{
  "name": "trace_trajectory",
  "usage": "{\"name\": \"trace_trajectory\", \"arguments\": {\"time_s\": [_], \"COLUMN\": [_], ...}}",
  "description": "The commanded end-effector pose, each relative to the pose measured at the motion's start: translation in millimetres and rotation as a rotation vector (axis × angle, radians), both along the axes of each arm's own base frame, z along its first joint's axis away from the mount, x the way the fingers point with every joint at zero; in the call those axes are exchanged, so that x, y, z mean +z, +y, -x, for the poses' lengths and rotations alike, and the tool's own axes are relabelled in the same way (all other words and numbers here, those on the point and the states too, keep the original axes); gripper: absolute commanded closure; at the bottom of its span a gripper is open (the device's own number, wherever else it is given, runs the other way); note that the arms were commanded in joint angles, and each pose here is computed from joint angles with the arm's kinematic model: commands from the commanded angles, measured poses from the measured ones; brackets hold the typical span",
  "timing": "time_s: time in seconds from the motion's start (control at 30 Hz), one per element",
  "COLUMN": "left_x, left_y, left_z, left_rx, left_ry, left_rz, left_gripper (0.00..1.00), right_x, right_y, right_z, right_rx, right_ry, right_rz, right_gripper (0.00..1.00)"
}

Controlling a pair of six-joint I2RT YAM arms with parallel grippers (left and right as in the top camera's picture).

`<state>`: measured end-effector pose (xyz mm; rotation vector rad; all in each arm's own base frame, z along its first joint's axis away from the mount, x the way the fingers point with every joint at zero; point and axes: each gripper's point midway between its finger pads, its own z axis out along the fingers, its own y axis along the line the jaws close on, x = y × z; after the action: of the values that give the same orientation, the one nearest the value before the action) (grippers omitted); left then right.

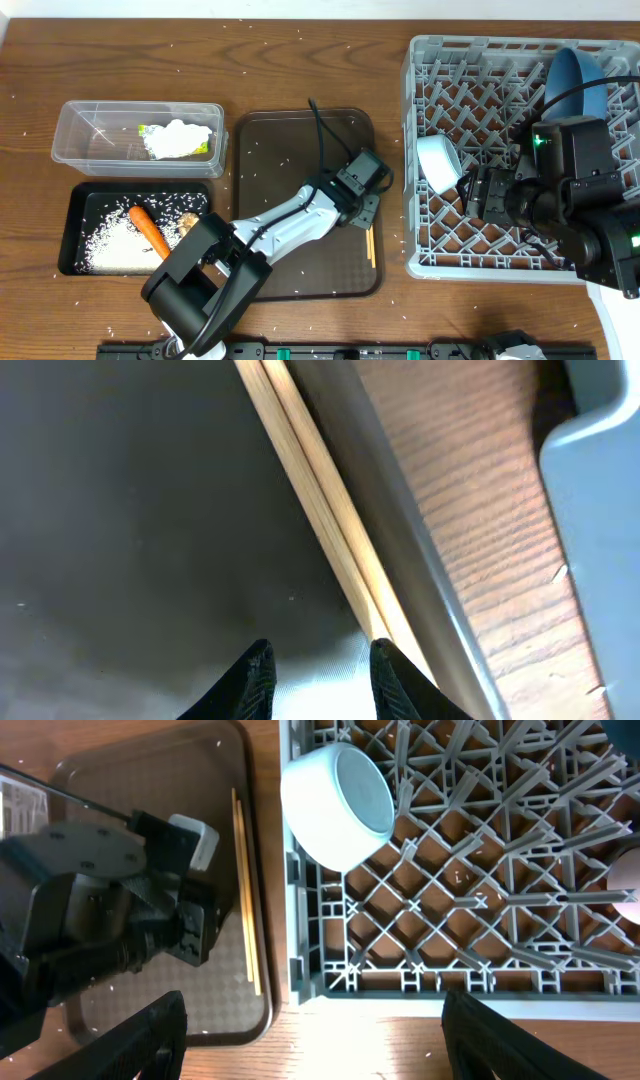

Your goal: Sort waste into correct bins and load items into the dishwasher rack

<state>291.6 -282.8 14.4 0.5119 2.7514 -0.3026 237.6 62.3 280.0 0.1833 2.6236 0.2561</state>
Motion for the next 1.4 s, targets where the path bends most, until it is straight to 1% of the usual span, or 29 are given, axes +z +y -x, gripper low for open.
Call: {"name": "trace_trajectory", "arguments": {"time_s": [0.0, 0.13, 0.37, 0.47, 0.6, 0.77, 0.87, 0.97, 1.0, 1.1, 1.2, 1.27, 1.3, 1.33, 1.37], "left_x": [-1, -1, -6, -7, -2, 36, 75, 112, 125, 154, 176, 187, 191, 194, 197], "left_y": [2, 2, -1, 3, 20, 57, 92, 129, 143, 181, 212, 228, 235, 241, 246], "left_z": [-5, -5, -5, -7, -11, -24, -33, -34, -32, -20, -4, 7, 13, 18, 22], "left_rx": [0.084, 0.136, 0.144, 0.152, 0.188, 0.281, 0.348, 0.376, 0.394, 0.454, 0.501, 0.528, 0.546, 0.56, 0.574], "left_ry": [0.012, 0.026, 0.029, 0.017, 0.018, 0.007, -0.036, -0.092, -0.109, -0.149, -0.182, -0.198, -0.204, -0.207, -0.211], "left_rz": [0.0, 0.017, 0.02, 0.001, -0.03, -0.01, 0.018, 0.025, 0.027, 0.03, 0.025, 0.02, 0.018, 0.017, 0.017], "left_gripper": [0.67, 0.67, 0.68, 0.68, 0.67, 0.67, 0.67, 0.67, 0.59, 0.52, 0.48, 0.42, 0.36, 0.32, 0.29], "right_x": [1, 0, 0, 0, -2, -3, -3, -11, -17, -42, -73, -92, -102, -110, -119], "right_y": [-1, -1, -1, -1, -1, -3, 0, 14, 21, 44, 71, 92, 104, 113, 124], "right_z": [1, 2, 2, 3, 4, 5, 3, 0, -1, -4, -8, -11, -13, -14, -15], "right_rx": [-0.011, -0.011, -0.011, -0.011, -0.011, -0.016, -0.006, 0.038, 0.06, 0.113, 0.146, 0.19, 0.217, 0.241, 0.268], "right_ry": [0.003, 0.006, 0.007, 0.011, 0.019, 0.023, 0.023, 0.052, 0.072, 0.142, 0.201, 0.224, 0.234, 0.242, 0.25], "right_rz": [0.0, 0.001, 0.0, 0.002, 0.004, 0.015, 0.002, -0.022, -0.023, -0.022, -0.021, -0.013, -0.007, 0.0, 0.008], "right_gripper": [0.25, 0.25, 0.25, 0.25, 0.25, 0.25, 0.26, 0.3, 0.32, 0.35, 0.36, 0.39, 0.4, 0.41, 0.43]}}
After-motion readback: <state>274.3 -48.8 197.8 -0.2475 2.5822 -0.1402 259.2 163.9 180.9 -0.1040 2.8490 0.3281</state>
